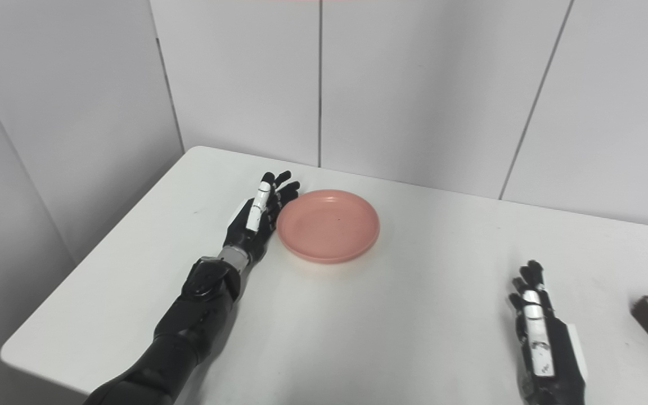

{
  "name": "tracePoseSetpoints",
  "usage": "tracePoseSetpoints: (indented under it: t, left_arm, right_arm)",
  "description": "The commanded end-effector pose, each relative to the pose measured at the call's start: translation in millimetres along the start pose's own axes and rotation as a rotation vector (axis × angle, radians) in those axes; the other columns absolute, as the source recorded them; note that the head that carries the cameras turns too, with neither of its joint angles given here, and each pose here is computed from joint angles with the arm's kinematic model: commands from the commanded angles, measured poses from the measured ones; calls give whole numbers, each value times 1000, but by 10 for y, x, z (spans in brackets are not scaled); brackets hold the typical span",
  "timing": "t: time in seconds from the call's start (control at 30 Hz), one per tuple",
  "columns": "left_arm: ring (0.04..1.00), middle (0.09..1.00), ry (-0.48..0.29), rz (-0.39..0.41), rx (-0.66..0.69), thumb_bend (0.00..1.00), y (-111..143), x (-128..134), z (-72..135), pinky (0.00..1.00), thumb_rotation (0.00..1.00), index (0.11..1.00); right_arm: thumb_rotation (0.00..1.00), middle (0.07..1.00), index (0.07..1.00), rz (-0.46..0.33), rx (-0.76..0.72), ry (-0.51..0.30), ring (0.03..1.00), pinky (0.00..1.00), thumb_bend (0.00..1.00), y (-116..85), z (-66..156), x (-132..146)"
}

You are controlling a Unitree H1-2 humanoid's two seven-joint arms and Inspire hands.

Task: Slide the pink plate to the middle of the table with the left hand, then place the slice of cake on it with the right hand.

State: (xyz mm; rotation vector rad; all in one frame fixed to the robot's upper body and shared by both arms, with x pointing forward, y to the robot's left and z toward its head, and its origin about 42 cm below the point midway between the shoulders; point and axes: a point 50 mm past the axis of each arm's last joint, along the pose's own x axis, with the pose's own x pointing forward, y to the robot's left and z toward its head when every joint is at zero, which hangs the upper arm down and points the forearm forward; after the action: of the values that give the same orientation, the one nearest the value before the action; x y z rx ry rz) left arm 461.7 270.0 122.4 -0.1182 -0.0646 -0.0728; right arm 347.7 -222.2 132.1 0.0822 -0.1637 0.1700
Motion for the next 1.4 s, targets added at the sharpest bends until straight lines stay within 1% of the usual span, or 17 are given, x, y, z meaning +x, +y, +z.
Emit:
tracePoseSetpoints:
  t: [0.0,0.07,0.2,0.27,0.4,0.47,0.6,0.7,0.83,0.97,1.1,1.27,1.37]
  left_arm:
    - [947,903,-32,-54,12,753,-97,74,132,1000,1000,919]
    - [959,910,-27,-77,1,750,-154,59,125,1000,1000,927]
    - [963,910,-19,-94,1,744,-235,33,123,1000,1000,931]
    - [959,911,-13,-103,9,746,-278,21,118,1000,1000,930]
    - [958,912,1,-125,1,751,-354,-10,86,1000,1000,930]
    - [953,913,7,-137,-9,754,-400,-27,63,1000,1000,933]
    - [943,910,12,-153,-14,757,-456,-55,43,1000,1000,930]
    - [943,912,16,-166,-20,764,-495,-82,39,1000,1000,931]
    - [938,912,5,-181,-24,753,-536,-112,50,1000,1000,930]
    - [932,915,-5,-200,-30,749,-566,-129,54,1000,1000,933]
    - [945,921,-12,-225,-40,751,-583,-163,46,1000,1000,939]
    - [948,930,-18,-254,-36,772,-603,-211,26,987,1000,948]
    - [942,923,-20,-254,-31,747,-646,-255,23,985,1000,939]
  right_arm:
    - [870,989,1000,-12,8,-3,983,1000,523,63,9,-10]
    - [864,988,991,-19,-2,-3,976,1000,499,77,11,-15]
    - [845,983,985,-24,4,-5,972,1000,492,103,-1,-11]
    - [821,977,981,-29,7,-6,968,1000,499,117,-2,-10]
    - [820,978,977,-28,4,-7,963,1000,492,143,-1,-4]
    - [800,967,957,-32,7,-13,951,993,497,157,-8,4]
    - [773,958,951,-33,11,-19,944,984,500,181,-16,20]
    - [756,951,939,-40,18,-21,936,973,518,204,-17,28]
    - [753,949,953,-36,20,-21,935,978,520,215,-31,39]
    - [733,939,950,-40,15,-24,927,958,524,254,-25,54]
    - [777,951,966,-26,3,-19,938,965,501,281,-29,53]
    - [799,954,967,-22,-19,-5,937,957,513,361,-12,55]
    - [830,960,975,-17,-25,-3,945,972,522,389,-24,65]
